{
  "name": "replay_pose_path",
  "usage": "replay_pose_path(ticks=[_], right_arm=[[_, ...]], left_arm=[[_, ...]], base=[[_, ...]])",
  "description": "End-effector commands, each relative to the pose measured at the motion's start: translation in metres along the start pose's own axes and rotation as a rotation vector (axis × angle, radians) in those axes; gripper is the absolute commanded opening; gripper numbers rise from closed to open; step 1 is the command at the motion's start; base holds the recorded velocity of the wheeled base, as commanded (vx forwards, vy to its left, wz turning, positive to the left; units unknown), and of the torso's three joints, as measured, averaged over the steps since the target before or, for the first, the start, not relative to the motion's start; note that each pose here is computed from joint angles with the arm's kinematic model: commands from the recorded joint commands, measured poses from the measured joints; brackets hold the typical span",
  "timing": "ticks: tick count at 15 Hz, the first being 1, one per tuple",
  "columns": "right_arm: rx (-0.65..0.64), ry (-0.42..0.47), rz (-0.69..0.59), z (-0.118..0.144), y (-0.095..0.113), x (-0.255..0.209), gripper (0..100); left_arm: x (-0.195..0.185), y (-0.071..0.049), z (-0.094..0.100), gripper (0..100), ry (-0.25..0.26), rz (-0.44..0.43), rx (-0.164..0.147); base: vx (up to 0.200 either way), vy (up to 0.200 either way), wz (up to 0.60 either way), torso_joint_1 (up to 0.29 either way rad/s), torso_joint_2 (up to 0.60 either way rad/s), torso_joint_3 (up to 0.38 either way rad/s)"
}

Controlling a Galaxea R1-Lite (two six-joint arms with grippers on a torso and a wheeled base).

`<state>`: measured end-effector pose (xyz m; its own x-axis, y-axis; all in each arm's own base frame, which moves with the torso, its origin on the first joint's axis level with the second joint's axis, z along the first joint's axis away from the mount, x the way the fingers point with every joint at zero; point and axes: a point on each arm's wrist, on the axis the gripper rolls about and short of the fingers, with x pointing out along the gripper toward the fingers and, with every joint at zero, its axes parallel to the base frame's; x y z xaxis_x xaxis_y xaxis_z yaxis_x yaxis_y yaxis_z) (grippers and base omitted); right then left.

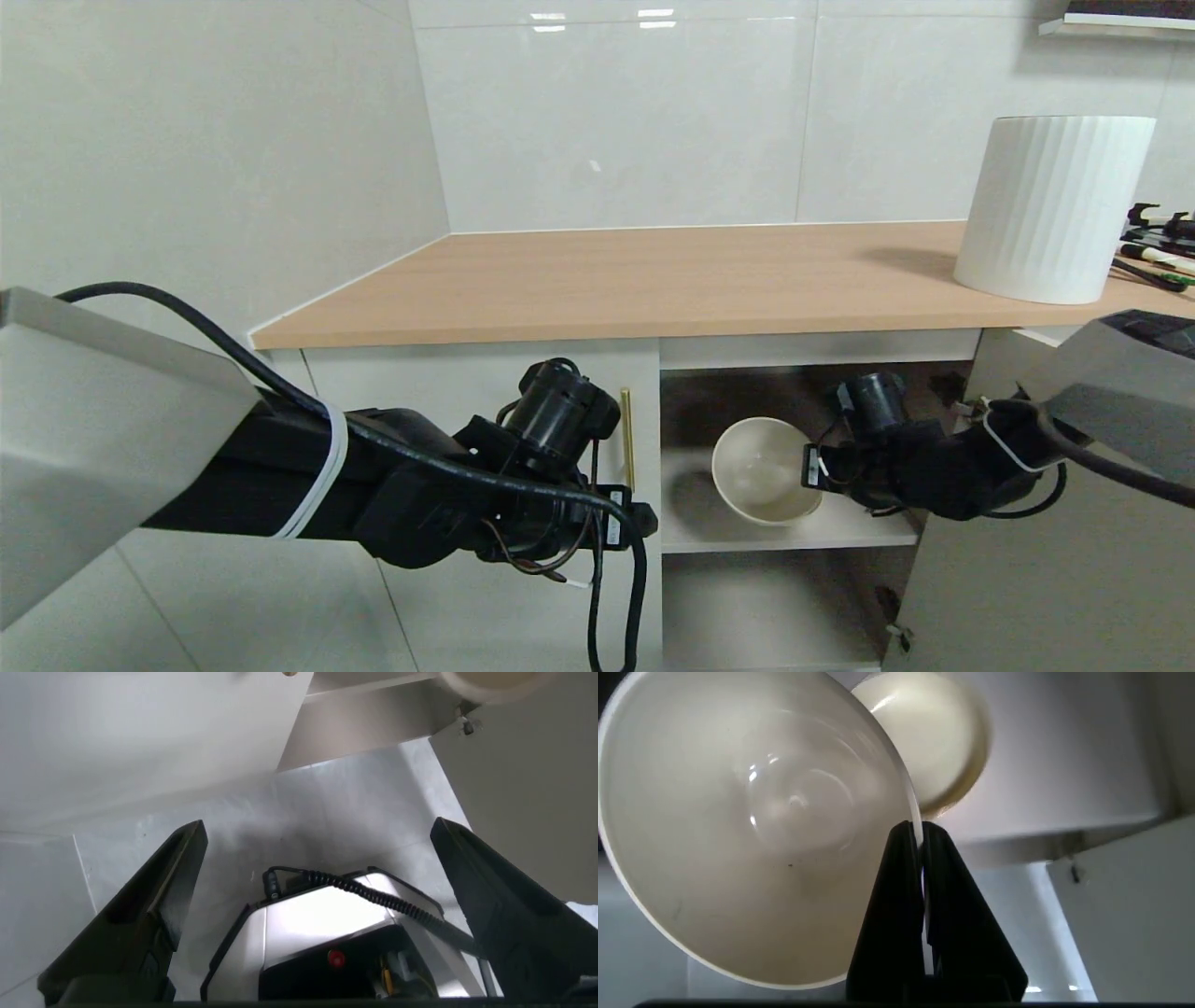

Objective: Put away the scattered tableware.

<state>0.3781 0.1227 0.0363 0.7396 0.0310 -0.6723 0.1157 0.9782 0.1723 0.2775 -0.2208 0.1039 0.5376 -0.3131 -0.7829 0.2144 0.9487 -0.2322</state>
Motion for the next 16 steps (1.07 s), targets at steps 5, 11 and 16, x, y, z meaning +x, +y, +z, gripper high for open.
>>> replay_pose_path(ticks=[5, 11, 16], right_arm=[[0.046, 0.014, -0.064, 0.008, -0.018, 0.056, 0], [0.066, 0.038, -0.088, 0.014, -0.021, 0.074, 0], [0.068, 0.049, -0.094, 0.015, -0.021, 0.078, 0]], left_arm=[[0.000, 0.000, 0.000, 100, -0.001, -0.001, -0.001], [0.000, 0.000, 0.001, 100, -0.004, -0.001, -0.004], [0.000, 0.000, 0.001, 100, -0.004, -0.001, -0.006]], base=[[0.000, 0.000, 0.00, 0.000, 0.00, 0.000], [0.000, 0.000, 0.00, 0.000, 0.00, 0.000], [0.000, 0.000, 0.00, 0.000, 0.00, 0.000]])
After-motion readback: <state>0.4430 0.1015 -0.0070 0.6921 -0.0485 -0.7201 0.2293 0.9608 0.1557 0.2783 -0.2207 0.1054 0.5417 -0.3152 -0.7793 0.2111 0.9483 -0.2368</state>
